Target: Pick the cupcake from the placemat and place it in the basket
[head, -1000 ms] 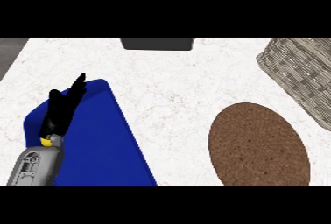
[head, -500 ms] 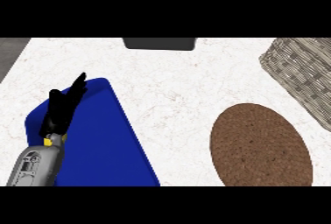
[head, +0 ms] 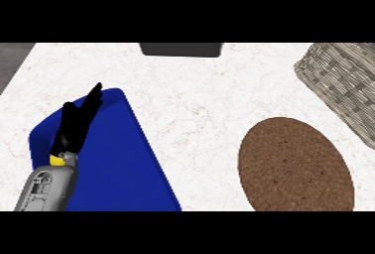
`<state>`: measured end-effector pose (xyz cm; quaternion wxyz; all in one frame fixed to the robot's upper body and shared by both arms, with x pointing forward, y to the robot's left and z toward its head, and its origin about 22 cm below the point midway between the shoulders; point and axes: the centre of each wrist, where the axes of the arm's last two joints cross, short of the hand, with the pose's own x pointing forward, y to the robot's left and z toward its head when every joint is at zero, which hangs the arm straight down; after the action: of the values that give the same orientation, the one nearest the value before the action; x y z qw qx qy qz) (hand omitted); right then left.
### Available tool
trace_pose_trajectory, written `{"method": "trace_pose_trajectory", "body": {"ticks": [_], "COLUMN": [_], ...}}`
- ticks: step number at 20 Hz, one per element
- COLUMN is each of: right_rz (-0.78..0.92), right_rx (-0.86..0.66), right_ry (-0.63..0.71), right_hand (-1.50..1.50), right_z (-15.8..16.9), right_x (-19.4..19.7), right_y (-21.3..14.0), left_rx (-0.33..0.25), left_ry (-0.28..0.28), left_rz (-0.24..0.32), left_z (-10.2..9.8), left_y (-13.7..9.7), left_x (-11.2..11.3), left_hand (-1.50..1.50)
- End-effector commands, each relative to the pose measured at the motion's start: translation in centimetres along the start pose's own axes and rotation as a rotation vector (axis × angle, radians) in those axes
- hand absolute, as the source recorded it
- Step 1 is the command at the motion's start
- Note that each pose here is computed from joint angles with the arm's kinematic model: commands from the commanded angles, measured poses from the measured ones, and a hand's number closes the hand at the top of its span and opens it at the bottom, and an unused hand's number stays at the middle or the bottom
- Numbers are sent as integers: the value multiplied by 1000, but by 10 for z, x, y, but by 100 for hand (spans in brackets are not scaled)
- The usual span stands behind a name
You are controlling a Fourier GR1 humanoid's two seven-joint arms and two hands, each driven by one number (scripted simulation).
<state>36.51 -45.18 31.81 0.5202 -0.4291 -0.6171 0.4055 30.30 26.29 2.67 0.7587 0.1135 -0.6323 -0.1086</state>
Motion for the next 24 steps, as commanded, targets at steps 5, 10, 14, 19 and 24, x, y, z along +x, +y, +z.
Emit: {"method": "trace_pose_trajectory", "body": {"ticks": [5,10,14,19,24], "right_rz": [39,-178,-275,-340,-484], "right_rx": [51,118,110,15,-199], "right_ry": [-3,119,77,49,83], "right_hand": [150,150,-150,-150,-150], "right_z": [-8,-6,-10,-14,1], "right_x": [-34,-56,-55,-53,-70], "right_y": [36,90,76,87,69], "left_rx": [-17,-17,7,-7,-8], "left_ry": [-4,14,-4,-2,-3], "left_rz": [4,10,3,-8,1], "left_z": [8,14,-12,-1,-4], "left_y": [-20,-3,6,-5,15], "left_x": [9,-1,5,6,5], "left_hand": [0,0,0,0,0]}}
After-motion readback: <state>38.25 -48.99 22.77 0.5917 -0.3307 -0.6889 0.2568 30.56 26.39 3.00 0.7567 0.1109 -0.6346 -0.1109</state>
